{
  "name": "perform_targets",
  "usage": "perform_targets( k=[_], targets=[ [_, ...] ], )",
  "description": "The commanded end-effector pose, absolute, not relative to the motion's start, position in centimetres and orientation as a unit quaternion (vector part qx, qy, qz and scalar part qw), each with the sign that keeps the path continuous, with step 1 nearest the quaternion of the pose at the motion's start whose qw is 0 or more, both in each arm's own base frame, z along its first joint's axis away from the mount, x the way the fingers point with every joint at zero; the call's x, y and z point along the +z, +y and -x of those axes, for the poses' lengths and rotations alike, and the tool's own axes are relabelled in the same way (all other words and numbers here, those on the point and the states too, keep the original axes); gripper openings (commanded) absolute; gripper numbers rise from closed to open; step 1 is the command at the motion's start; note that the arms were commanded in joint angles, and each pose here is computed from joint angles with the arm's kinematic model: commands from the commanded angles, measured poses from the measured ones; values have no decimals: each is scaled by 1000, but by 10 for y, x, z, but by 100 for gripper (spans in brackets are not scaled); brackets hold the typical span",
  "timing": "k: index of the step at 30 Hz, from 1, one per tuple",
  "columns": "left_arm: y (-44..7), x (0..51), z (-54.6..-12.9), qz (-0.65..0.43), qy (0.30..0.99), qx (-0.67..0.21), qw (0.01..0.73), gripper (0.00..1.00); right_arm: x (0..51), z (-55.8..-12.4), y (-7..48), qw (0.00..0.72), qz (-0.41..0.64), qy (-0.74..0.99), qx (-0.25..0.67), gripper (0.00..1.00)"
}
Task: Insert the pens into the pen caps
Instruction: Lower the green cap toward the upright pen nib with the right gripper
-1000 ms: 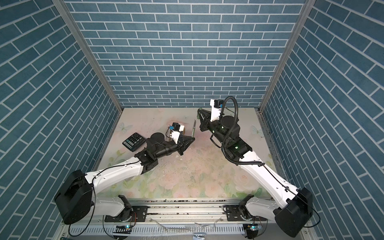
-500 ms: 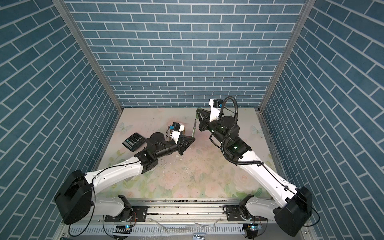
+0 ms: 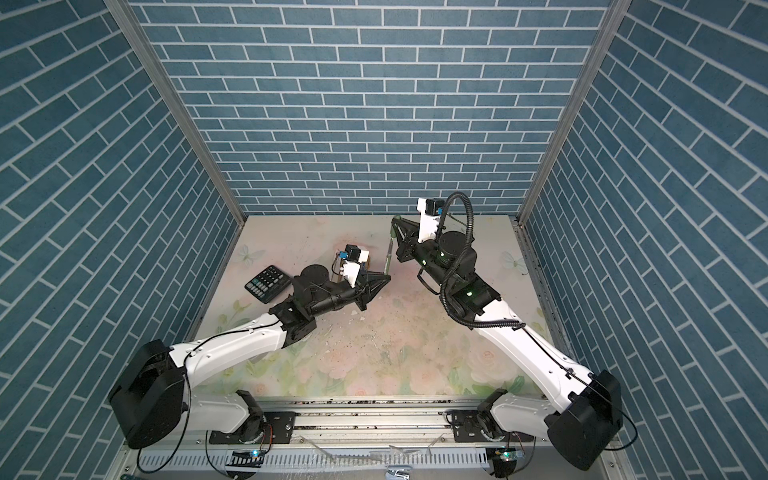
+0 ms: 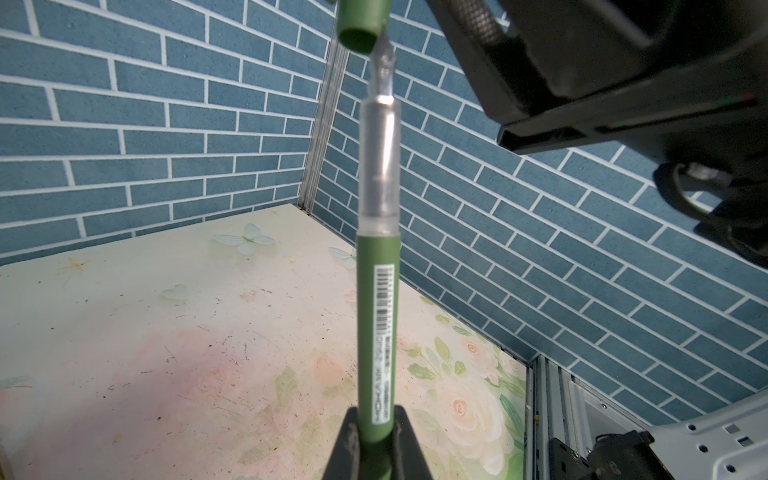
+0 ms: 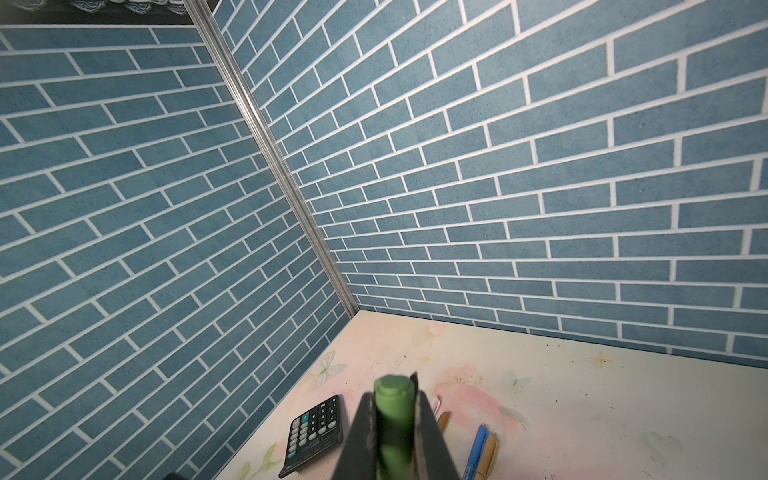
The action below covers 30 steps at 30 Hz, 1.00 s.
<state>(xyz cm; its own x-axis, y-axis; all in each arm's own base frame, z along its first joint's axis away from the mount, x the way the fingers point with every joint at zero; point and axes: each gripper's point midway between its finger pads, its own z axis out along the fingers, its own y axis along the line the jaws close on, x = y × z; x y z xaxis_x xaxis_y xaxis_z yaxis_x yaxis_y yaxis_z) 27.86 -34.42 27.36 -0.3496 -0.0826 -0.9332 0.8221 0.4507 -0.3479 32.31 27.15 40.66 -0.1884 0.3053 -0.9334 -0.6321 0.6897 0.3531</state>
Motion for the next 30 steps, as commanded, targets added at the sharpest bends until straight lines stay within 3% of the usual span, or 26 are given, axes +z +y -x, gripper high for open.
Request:
perform_targets(
  k=[1,30],
  targets=[
    [-349,284,-278,-273,678,-456,508,0,429,-313,269,637,121,651,395,9],
    [-351,283,-277,-274,679,-457,505,0,438,-304,265,634,123,649,401,9]
  ],
)
